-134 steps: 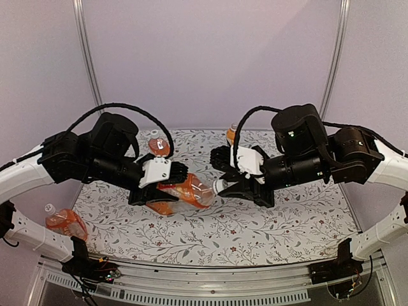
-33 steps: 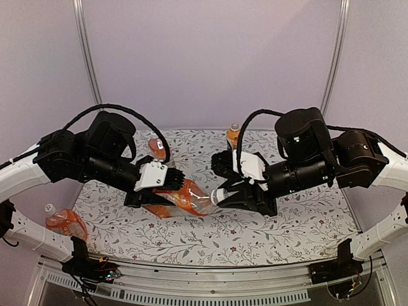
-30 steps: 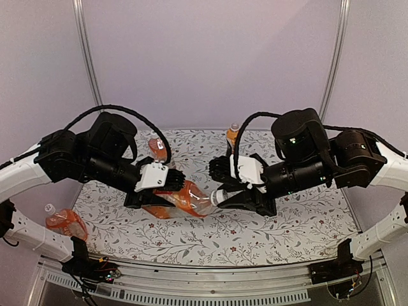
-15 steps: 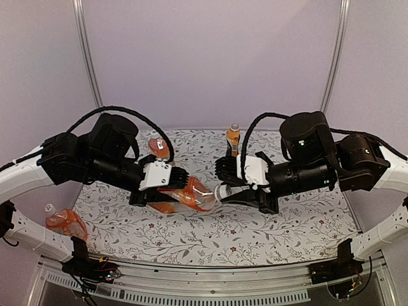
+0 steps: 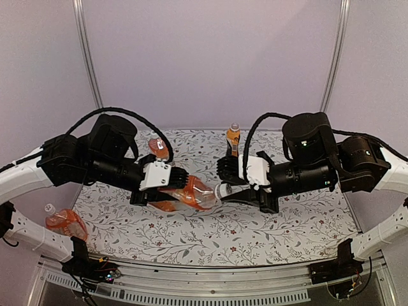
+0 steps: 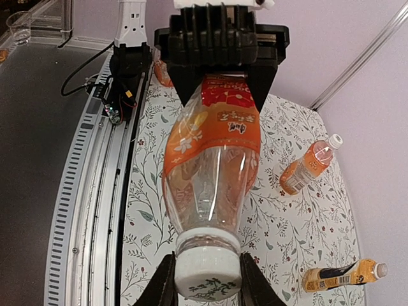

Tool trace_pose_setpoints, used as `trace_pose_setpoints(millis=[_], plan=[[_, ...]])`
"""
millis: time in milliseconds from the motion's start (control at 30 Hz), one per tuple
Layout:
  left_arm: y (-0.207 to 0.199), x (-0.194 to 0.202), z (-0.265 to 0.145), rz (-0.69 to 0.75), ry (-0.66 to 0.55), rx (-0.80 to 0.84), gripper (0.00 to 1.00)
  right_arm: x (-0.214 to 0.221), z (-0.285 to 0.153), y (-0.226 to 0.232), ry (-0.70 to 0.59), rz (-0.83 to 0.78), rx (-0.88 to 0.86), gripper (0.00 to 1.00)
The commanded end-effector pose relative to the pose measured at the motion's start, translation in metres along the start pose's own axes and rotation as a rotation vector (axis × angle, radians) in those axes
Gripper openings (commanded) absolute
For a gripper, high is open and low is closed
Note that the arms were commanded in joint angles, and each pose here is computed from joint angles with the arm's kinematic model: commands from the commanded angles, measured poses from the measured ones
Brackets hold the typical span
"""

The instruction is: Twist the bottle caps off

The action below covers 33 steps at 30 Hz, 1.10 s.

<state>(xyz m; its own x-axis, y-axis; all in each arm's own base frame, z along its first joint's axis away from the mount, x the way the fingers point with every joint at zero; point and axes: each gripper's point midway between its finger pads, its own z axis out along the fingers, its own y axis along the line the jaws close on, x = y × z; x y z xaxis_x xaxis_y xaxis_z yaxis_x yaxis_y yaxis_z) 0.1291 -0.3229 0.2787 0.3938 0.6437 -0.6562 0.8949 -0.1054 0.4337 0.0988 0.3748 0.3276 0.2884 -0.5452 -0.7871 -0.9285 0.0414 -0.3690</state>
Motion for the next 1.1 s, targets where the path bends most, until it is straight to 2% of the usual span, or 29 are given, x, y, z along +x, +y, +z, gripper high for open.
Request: trace_pose_setpoints(millis=[0,133,400,533,700,900,1067], plan=[[-0.005,0.01,-0.001,0.012,0.032,-0.01,0.17,0.0,-0.005,-0.012,0.002,0.002,0.058,0.02],[-0.004,0.012,-0.001,0.018,0.038,-0.02,0.17,0.002,-0.005,-0.006,-0.002,-0.003,0.03,0.0],[-0.023,0.016,-0.002,0.024,0.043,0.07,0.17,0.005,-0.015,0.009,-0.027,-0.085,-0.037,0.0],[-0.032,0.015,-0.004,0.012,0.034,0.124,0.17,0.008,-0.008,0.009,0.019,-0.114,-0.049,0.0],[-0.029,0.016,-0.004,0.013,0.039,0.104,0.17,0.013,0.001,0.01,0.055,-0.125,-0.06,0.0],[-0.031,0.022,-0.005,0.027,0.052,0.102,0.15,0.014,-0.021,0.019,-0.014,-0.141,-0.081,0.0],[-0.034,0.025,-0.005,0.036,0.055,0.108,0.15,0.026,-0.035,0.007,0.023,-0.148,0.003,0.0]])
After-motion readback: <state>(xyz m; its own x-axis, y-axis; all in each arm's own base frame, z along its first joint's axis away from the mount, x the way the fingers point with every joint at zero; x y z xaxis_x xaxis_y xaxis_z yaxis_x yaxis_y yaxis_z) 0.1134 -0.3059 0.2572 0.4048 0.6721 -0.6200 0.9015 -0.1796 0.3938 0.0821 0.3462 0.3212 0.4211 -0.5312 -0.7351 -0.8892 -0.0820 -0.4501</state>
